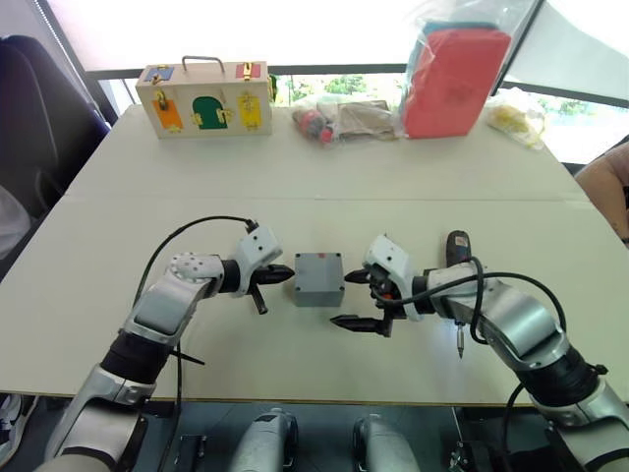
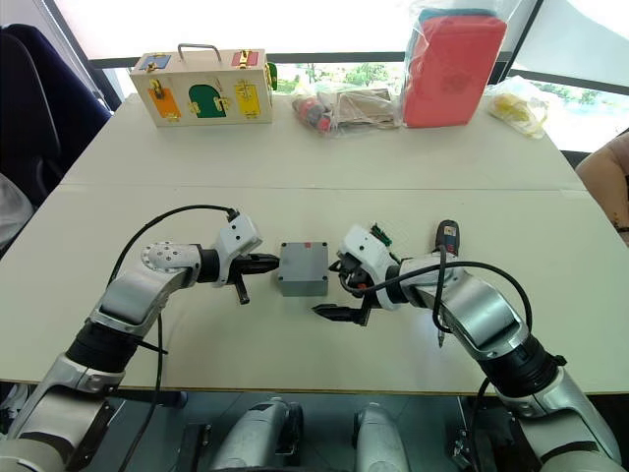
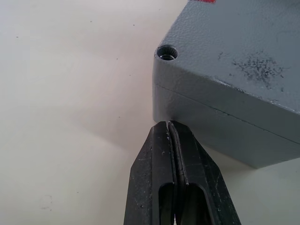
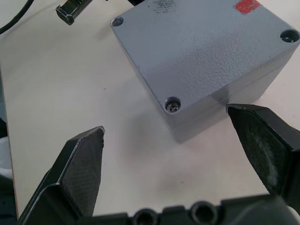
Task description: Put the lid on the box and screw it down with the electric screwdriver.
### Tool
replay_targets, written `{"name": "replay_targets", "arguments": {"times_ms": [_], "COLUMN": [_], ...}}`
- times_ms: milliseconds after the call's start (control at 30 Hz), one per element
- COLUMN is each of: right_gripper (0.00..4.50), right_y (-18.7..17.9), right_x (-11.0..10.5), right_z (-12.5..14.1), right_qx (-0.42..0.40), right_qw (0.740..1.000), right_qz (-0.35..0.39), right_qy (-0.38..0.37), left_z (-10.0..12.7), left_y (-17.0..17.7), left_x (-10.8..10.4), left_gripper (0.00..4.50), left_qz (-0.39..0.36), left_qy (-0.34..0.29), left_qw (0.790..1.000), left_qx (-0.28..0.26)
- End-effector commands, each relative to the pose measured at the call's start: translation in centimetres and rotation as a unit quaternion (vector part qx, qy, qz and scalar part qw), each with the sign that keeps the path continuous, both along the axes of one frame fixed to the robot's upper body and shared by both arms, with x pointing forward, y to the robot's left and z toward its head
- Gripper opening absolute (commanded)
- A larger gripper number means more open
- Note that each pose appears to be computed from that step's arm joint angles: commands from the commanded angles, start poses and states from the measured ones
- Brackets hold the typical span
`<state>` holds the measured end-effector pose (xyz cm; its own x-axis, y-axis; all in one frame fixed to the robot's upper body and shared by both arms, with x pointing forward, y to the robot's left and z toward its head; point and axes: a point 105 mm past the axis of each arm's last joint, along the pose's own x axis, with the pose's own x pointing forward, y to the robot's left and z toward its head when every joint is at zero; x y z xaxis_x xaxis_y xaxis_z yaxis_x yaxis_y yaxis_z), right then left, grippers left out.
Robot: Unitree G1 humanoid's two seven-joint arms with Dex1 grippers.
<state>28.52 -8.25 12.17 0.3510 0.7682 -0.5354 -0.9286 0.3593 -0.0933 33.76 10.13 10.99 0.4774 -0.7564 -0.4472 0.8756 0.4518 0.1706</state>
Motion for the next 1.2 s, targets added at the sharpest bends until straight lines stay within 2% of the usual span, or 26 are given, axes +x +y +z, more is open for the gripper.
{"name": "replay_targets", "arguments": {"times_ms": [33, 200, 300, 400, 500, 567, 667, 800, 833, 867, 1200], "right_gripper": [4.46, 4.46, 4.46, 4.46, 4.46, 4.46, 3.91, 2.49, 1.97, 1.7, 1.7], "right_y": [0.0, -3.0, -4.9, -6.5, -8.3, -9.2, -9.8, -9.7, -9.8, -9.8, -9.7], "right_x": [-0.3, -0.7, -0.5, 0.7, 4.0, 6.4, 8.5, 9.8, 10.0, 10.2, 10.5], "right_z": [1.6, 3.5, 5.4, 6.5, 6.6, 5.6, 3.8, 2.6, 2.5, 2.4, 1.9], "right_qx": [0.016, 0.022, 0.05, 0.078, 0.098, 0.09, 0.072, 0.066, 0.064, 0.064, 0.069], "right_qw": [1.0, 0.999, 0.997, 0.992, 0.981, 0.975, 0.972, 0.972, 0.972, 0.972, 0.972], "right_qz": [0.004, -0.023, -0.052, -0.095, -0.161, -0.198, -0.218, -0.217, -0.217, -0.218, -0.219], "right_qy": [-0.023, -0.024, -0.021, -0.025, -0.043, -0.053, -0.058, -0.056, -0.058, -0.058, -0.056], "left_z": [1.4, 2.5, 4.5, 6.2, 7.4, 7.8, 8.1, 8.5, 8.5, 8.5, 8.1], "left_y": [-0.4, 1.3, 2.1, 2.3, 2.2, 1.8, 1.2, 0.5, 0.4, 0.3, 0.2], "left_x": [0.1, -0.5, -1.4, -2.2, -2.5, -2.8, -2.9, -3.3, -3.4, -3.6, -4.3], "left_gripper": [0.0, 0.0, 0.0, 0.0, 0.0, 0.0, 0.0, 0.0, 0.0, 0.0, 0.0], "left_qz": [-0.012, -0.007, -0.019, -0.033, -0.047, -0.063, -0.077, -0.085, -0.086, -0.087, -0.082], "left_qy": [-0.026, -0.025, -0.015, -0.003, 0.0, -0.002, -0.009, -0.016, -0.016, -0.015, -0.005], "left_qw": [1.0, 1.0, 0.998, 0.994, 0.992, 0.991, 0.991, 0.99, 0.99, 0.99, 0.991], "left_qx": [-0.008, -0.013, -0.059, -0.102, -0.12, -0.116, -0.109, -0.109, -0.109, -0.109, -0.108]}}
